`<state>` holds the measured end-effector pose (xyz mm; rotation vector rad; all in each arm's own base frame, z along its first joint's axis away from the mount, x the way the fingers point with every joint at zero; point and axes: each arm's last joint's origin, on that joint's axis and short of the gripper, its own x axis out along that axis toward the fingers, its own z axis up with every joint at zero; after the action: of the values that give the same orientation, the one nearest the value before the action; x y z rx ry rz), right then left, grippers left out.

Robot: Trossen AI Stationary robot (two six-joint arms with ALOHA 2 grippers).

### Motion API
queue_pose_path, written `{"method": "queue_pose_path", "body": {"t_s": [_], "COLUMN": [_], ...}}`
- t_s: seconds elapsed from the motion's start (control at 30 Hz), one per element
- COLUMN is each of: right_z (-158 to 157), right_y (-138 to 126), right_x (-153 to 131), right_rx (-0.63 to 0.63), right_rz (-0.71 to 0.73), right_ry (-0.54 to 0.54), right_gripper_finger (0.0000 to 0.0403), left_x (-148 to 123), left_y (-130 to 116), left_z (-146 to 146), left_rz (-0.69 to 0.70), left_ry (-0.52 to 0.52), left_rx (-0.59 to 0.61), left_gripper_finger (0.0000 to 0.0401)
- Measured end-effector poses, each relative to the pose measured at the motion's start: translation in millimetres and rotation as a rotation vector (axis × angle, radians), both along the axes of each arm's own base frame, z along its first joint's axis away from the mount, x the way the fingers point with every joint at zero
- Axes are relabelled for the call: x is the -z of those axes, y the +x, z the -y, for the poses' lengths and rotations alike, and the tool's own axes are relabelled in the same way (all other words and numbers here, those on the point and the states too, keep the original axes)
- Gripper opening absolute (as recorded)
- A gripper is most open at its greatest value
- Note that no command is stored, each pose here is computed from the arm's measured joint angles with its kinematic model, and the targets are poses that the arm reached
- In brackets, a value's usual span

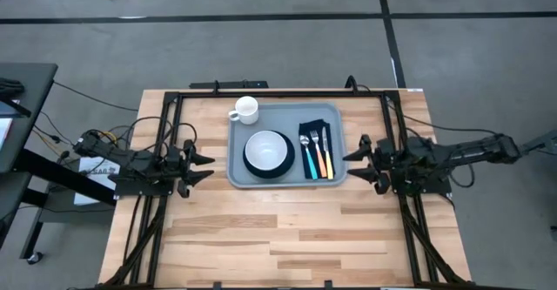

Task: Set up tray
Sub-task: Return to Home Position

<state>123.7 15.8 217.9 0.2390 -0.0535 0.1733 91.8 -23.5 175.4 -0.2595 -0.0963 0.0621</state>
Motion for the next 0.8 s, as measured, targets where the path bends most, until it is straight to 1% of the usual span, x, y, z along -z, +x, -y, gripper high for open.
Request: {"method": "queue_pose_path", "body": {"t_s": [0.13,0.17,0.27,0.47,0.6,0.8], "right_z": [-1,-1,-2,-7,-8,-8], "right_y": [-10,-12,-15,-17,-17,-17], "right_x": [36,40,42,41,42,42], "right_rx": [-0.045,-0.047,-0.046,-0.081,-0.092,-0.091], "right_rz": [0.028,0.015,-0.008,0.006,-0.002,-0.003], "right_ry": [0.055,0.065,0.09,0.038,0.034,0.033], "right_gripper_finger": [0.0205,0.0205,0.0205,0.0205,0.0205,0.0205], "left_x": [0,0,0,1,1,1], "left_y": [0,0,0,0,0,0], "left_z": [0,0,0,0,1,1], "left_rz": [-0.002,-0.002,-0.003,-0.003,-0.004,-0.005], "left_ry": [0.017,0.018,0.016,-0.01,0.002,0.011], "left_rx": [0.004,0.005,0.006,0.011,0.043,0.043], "left_gripper_finger": [0.0187,0.0187,0.0187,0.0187,0.0187,0.0187]}}
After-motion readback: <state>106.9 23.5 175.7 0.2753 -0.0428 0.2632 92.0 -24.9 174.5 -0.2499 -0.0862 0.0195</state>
